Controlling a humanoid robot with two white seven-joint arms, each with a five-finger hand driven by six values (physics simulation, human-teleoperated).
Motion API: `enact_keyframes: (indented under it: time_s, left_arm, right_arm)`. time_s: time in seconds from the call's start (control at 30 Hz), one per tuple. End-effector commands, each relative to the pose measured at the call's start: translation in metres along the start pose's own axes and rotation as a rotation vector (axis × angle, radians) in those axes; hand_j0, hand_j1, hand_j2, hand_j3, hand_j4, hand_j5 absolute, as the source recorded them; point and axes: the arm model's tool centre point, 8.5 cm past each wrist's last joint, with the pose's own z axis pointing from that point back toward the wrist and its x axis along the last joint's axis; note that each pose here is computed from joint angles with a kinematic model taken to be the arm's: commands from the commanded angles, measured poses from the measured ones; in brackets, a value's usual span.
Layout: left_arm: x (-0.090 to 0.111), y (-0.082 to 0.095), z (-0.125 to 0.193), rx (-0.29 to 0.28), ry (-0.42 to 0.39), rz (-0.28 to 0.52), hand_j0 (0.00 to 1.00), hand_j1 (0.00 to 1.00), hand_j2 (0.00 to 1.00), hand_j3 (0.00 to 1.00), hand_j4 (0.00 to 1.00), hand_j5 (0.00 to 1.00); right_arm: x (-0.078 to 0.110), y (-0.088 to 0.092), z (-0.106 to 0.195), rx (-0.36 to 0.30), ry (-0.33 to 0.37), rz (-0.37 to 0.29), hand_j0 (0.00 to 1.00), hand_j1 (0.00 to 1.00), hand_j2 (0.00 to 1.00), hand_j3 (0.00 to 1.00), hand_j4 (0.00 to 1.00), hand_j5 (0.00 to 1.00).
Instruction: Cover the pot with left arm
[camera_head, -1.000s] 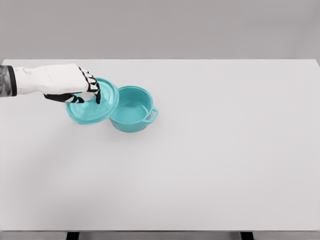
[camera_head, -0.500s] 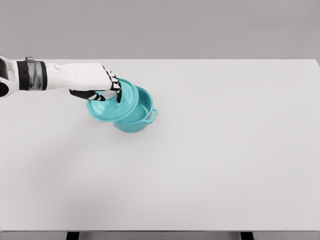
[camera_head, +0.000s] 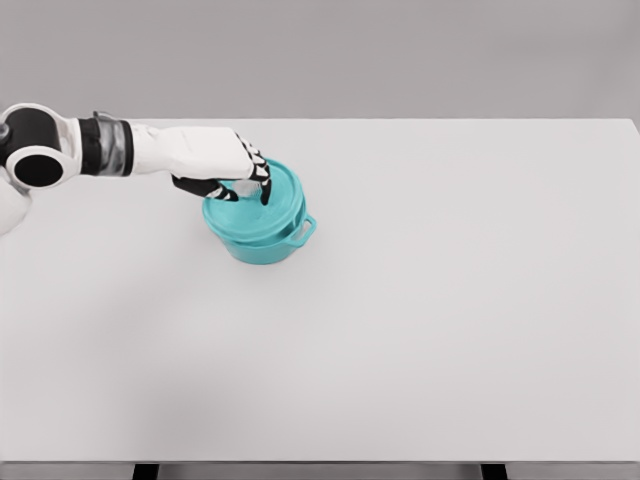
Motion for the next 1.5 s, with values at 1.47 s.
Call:
enact_keyframes:
  time_s: [1.47]
  left_arm:
    - [-0.012, -0.004, -0.013, -0.017, 0.018, 0.04, 0.55, 0.55, 0.55, 0.55, 0.55, 0.55]
  right_arm:
    - [0.0, 0.0, 0.0, 0.0, 0.0, 0.001, 1.0, 1.0, 1.0, 1.0, 1.0, 1.0]
